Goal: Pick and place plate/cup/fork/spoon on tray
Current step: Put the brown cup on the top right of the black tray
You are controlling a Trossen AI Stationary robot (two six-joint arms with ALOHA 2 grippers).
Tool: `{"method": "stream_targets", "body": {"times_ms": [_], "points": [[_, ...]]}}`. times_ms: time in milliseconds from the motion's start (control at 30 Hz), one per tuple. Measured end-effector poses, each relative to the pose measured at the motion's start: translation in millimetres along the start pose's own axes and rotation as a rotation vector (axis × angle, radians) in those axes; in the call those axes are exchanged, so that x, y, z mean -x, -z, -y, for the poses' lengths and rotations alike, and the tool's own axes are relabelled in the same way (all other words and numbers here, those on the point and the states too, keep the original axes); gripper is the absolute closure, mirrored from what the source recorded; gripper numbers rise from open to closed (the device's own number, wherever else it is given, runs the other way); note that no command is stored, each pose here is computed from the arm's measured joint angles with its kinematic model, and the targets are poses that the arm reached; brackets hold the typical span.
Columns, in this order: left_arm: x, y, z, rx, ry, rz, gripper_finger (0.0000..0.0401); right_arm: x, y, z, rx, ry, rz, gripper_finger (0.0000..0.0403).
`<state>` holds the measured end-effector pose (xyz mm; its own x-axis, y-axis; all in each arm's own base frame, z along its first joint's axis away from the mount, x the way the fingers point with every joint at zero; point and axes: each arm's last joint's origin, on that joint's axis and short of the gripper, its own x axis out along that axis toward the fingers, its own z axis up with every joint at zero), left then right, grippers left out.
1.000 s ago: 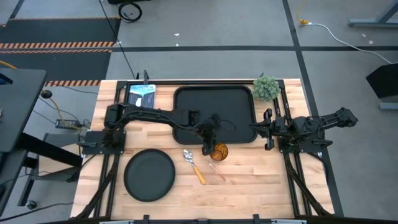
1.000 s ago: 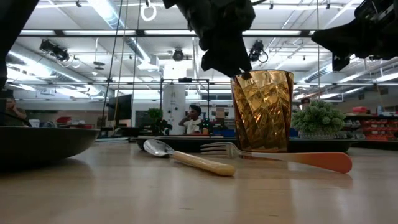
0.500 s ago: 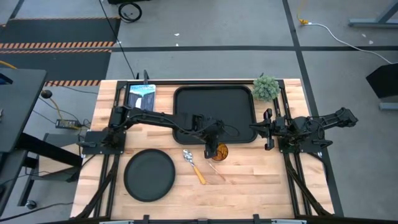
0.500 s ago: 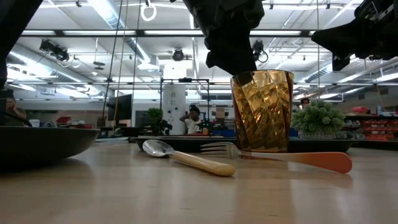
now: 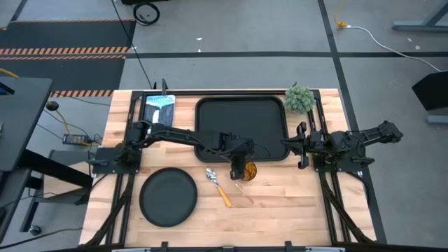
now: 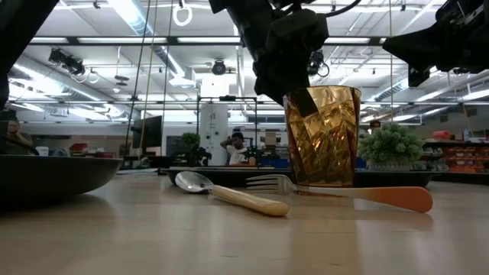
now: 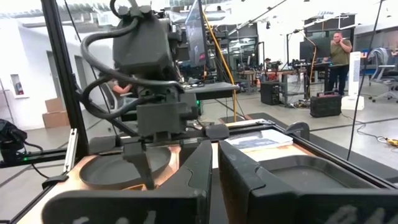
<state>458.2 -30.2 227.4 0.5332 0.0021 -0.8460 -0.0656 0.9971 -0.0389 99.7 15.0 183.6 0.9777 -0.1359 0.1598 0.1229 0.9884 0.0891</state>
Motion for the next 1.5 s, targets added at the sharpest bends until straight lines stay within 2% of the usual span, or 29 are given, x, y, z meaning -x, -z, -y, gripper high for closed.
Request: {"method": "stream_targets", "body": {"times_ms": [300,533,867,1133,1333,1500], "points": [[-0.3,-1.0,-1.0,-0.018,-0.052,0.016,0.0315,0.0,-0.6,0.0,-0.003,0.0,0.006,0.0369],[-0.2,-1.9,-1.8,-0.04,-0.051,0.022,0.0385,0.0,-0.5,0.0,-0.003,0.0,0.005,0.0369],[0.6,-3.5,-8.7,-0.025,-0.036,0.02,0.0385,0.0,-0.5,0.0,-0.002,0.0,0.005,0.0369],[16.4,-22.8,-19.1,-0.015,-0.034,0.092,0.0384,0.0,-0.5,0.0,-0.002,0.0,0.005,0.0369],[29.6,-38.2,-41.6,0.002,-0.032,0.158,0.0384,0.0,-0.5,0.0,-0.002,0.0,0.005,0.0369],[31.9,-44.2,-79.0,0.051,-0.075,0.214,0.0384,0.0,-0.5,0.0,-0.002,0.0,0.005,0.0369]]}}
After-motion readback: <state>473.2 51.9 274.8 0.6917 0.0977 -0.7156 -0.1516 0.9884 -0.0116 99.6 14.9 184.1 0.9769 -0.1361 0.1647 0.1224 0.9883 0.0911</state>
